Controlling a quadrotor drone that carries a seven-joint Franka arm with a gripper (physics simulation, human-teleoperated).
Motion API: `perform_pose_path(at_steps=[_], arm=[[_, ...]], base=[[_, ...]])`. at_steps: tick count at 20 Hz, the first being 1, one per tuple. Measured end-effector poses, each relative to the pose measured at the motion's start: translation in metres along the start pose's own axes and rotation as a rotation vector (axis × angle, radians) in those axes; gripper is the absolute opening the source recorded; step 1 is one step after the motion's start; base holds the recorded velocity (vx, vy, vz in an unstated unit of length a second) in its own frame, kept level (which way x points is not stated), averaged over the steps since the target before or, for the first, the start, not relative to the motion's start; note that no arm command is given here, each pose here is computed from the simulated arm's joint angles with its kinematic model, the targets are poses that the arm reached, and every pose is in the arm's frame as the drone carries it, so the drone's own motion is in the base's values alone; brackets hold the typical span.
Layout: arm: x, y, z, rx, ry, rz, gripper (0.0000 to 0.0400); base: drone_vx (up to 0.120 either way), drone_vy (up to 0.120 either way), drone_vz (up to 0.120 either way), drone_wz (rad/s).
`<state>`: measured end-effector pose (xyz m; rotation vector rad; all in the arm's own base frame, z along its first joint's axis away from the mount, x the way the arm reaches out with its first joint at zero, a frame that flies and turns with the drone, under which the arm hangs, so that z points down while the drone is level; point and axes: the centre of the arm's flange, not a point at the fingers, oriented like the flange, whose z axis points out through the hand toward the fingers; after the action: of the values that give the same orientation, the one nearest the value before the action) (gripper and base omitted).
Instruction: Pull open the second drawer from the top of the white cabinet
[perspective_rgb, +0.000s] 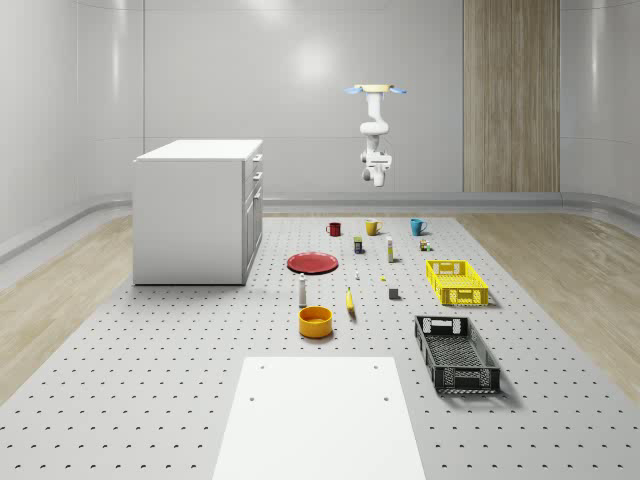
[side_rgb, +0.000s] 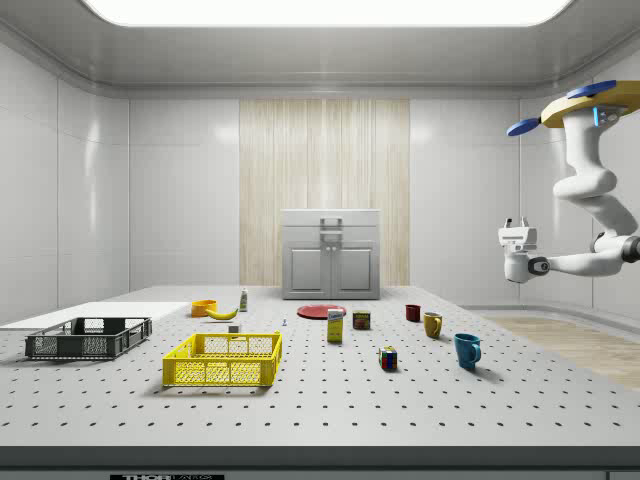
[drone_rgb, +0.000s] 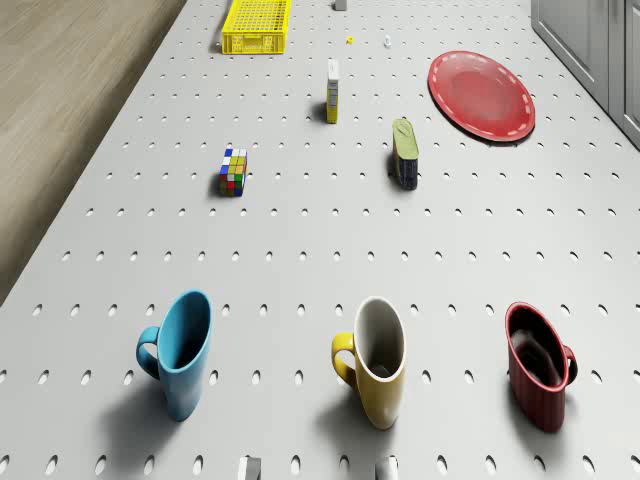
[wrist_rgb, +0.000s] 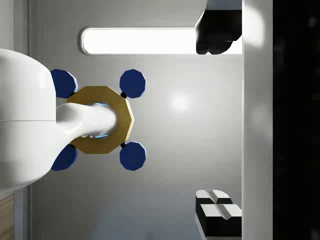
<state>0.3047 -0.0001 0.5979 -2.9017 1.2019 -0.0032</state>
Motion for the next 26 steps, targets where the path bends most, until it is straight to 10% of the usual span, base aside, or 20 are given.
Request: perform_pose_path(at_steps=[12,26], arm=[[-0.001,0.001,-0.075,0.007,0.007,0.000,0.0304],[0.000,0.000,-0.093,0.014,0.015,0.000,0.0300]], base=[[0.000,0.000,0.000,0.000],[0.000,0.000,0.000,0.000]])
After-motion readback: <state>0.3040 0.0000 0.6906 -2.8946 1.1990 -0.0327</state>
